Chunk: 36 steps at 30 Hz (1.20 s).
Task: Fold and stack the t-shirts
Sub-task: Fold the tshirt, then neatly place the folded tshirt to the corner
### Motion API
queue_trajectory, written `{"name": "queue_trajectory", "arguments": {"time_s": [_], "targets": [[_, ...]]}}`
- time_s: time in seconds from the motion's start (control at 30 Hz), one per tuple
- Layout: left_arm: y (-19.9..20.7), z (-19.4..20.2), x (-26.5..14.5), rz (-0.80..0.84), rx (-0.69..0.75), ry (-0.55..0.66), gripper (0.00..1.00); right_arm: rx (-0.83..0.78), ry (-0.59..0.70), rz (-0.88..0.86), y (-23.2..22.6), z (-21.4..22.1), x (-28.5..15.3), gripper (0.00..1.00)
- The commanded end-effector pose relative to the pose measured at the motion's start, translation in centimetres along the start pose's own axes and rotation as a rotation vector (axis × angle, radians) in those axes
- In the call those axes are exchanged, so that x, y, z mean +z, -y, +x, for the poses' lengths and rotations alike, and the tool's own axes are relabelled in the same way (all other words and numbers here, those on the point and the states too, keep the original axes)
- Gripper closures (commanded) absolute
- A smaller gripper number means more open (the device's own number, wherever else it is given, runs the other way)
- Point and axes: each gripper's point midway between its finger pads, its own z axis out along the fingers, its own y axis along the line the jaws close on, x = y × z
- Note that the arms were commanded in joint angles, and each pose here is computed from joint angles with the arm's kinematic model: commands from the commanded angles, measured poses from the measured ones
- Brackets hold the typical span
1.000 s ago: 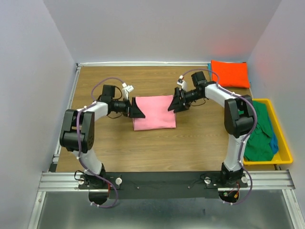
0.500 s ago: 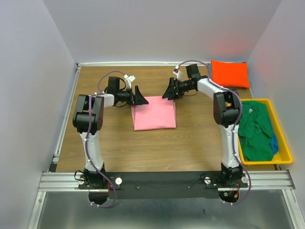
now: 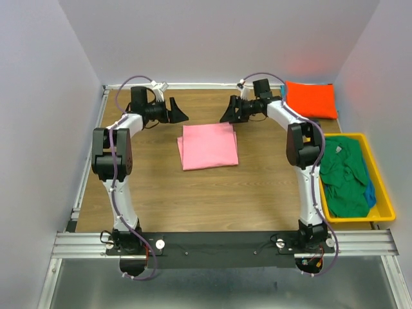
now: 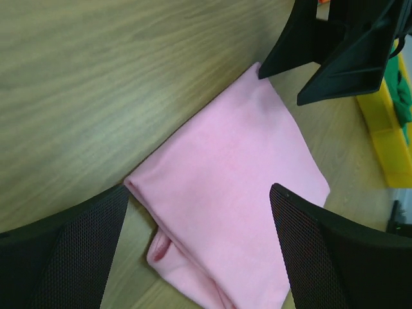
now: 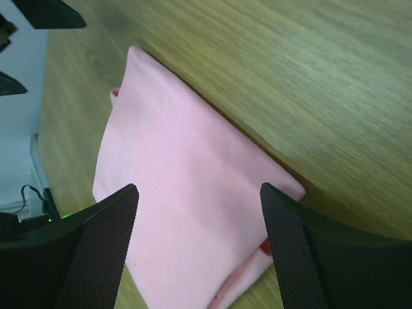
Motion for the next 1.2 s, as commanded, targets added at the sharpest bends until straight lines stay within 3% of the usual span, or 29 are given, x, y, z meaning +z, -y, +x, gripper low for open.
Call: {"name": "queue_trajectory", "arguments": {"time_s": [0.0,0.13,0.27,0.3,0.43,0.6,0.77,1.03,1.17], "targets": [[5.6,-6.1,-4.2,-0.108,0.358,0.076,0.02,-0.135,0.144,0.029,-5.4,-5.7,-5.1,0.15],[10.2,-5.6,-5.3,-0.148,0.617,0.079,0.03,-0.091,0.185,0.125,-6.3,-5.3,-7.8,0.14],[14.6,-2.9,-3.9,-0.198,0.9,0.031,0.17,0.028,0.222,0.206,-5.8,-3.6,-11.1,0.14],[16.8,0.0,-2.1,-0.154,0.971,-0.019,0.21,0.051,0.244,0.205,-6.5,-3.7,-12.2,0.14],[20.1,5.1,0.6,-0.122,1.24,-0.119,0.32,0.171,0.249,0.272,-3.4,-0.8,-14.8,0.14],[21.7,11.8,5.1,-0.086,1.356,-0.233,0.41,0.293,0.27,0.324,-1.1,1.8,-17.2,0.11],[20.0,16.7,8.8,-0.106,1.382,-0.298,0.44,0.436,0.24,0.357,0.4,5.2,-16.3,0.11],[17.9,19.5,11.3,-0.109,1.434,-0.369,0.44,0.511,0.231,0.311,0.6,7.1,-15.2,0.12],[17.1,19.5,11.9,-0.146,1.449,-0.389,0.55,0.539,0.225,0.291,0.8,8.2,-14.5,0.15]]}}
